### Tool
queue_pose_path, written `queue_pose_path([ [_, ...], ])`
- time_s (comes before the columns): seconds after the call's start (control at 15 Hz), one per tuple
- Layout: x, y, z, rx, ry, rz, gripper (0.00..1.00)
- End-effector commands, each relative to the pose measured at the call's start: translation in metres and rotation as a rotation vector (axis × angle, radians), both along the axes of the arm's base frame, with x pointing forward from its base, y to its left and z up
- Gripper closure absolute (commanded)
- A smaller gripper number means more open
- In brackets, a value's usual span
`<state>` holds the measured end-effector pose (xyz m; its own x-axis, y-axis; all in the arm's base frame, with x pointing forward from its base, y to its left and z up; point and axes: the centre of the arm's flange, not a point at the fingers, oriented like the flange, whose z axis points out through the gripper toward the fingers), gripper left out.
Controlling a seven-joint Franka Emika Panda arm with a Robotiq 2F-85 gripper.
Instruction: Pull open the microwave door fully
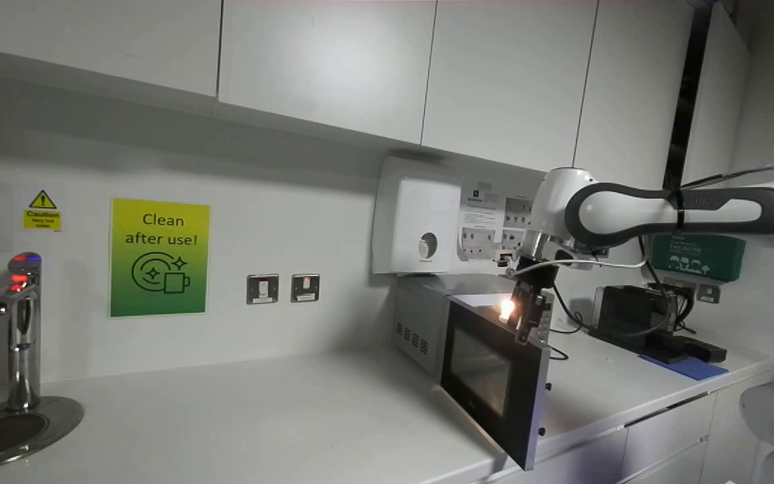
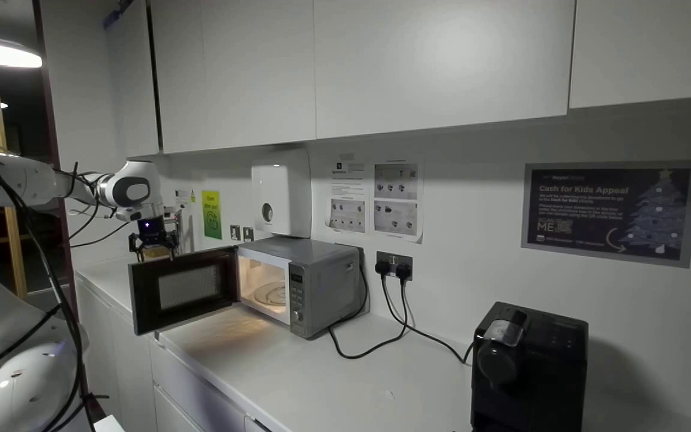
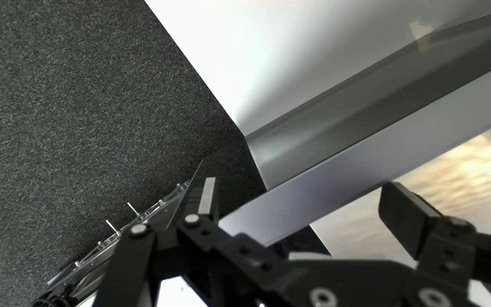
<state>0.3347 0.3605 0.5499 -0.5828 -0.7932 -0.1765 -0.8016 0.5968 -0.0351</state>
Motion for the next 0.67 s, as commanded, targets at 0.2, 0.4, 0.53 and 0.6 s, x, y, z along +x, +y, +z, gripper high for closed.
queue_pose_path([
  [0.2,0.009,0.014,0.039,-0.004,-0.102,-0.003,0.00],
  [0.4,0.012,0.018,0.060,0.005,-0.151,-0.004,0.00],
  [0.53,0.012,0.019,0.070,0.007,-0.178,-0.005,0.00],
  [0.6,0.011,0.019,0.075,0.007,-0.192,-0.010,0.00],
])
